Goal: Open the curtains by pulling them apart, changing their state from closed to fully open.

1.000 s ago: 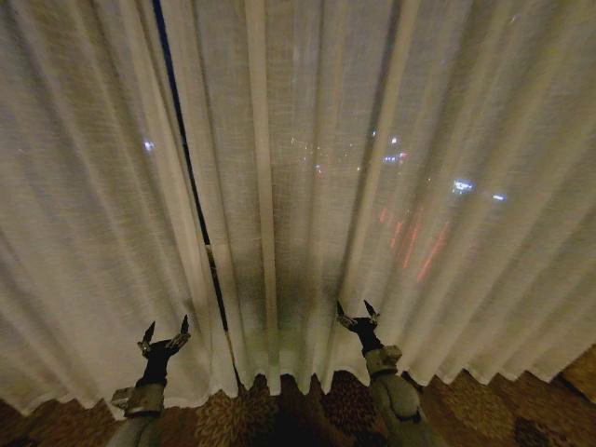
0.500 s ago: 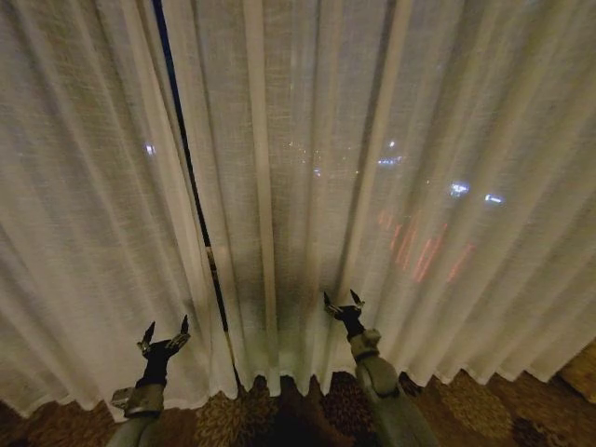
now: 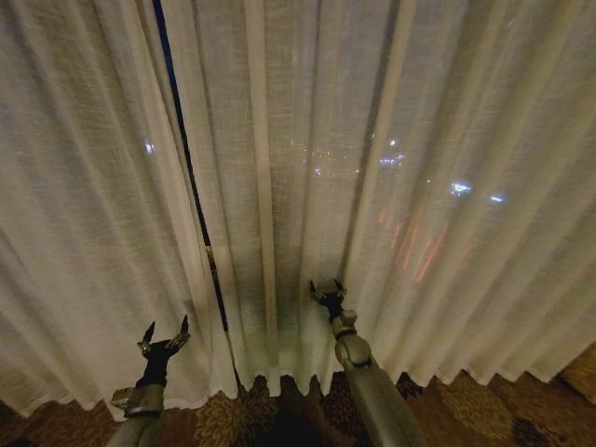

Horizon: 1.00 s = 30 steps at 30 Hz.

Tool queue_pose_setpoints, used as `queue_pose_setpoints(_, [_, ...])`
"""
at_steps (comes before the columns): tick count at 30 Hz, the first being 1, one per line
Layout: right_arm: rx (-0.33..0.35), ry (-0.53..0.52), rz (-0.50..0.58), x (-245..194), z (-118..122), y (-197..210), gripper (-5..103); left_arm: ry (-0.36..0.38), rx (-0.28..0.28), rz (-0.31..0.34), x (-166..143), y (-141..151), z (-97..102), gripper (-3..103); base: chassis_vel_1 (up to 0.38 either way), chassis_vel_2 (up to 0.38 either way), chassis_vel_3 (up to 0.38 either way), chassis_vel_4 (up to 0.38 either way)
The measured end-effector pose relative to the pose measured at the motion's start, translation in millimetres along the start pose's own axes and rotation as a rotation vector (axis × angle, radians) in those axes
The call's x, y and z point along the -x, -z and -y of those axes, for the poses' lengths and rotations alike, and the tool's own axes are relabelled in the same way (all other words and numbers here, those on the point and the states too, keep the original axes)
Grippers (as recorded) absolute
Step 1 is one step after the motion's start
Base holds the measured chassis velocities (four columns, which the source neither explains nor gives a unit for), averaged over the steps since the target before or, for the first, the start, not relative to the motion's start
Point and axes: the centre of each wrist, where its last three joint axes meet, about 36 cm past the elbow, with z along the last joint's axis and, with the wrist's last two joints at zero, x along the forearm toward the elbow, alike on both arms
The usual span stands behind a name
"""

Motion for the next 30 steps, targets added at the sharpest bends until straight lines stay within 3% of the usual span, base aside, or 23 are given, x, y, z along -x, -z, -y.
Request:
queue_pose_setpoints(17, [-0.008, 0.076, -0.01, -45.8, -18.1, -3.7, 100, 0.0, 0.0, 0.0, 0.0, 0.0, 0.0, 100, 0.0, 0.0, 0.0, 0.0])
queue_pose_setpoints(30, [-0.004, 0.065, -0.011, 7.2, -35.1, 4.2, 100, 0.0, 0.0, 0.0, 0.0, 0.0, 0.0, 100, 0.0, 0.0, 0.0, 0.0])
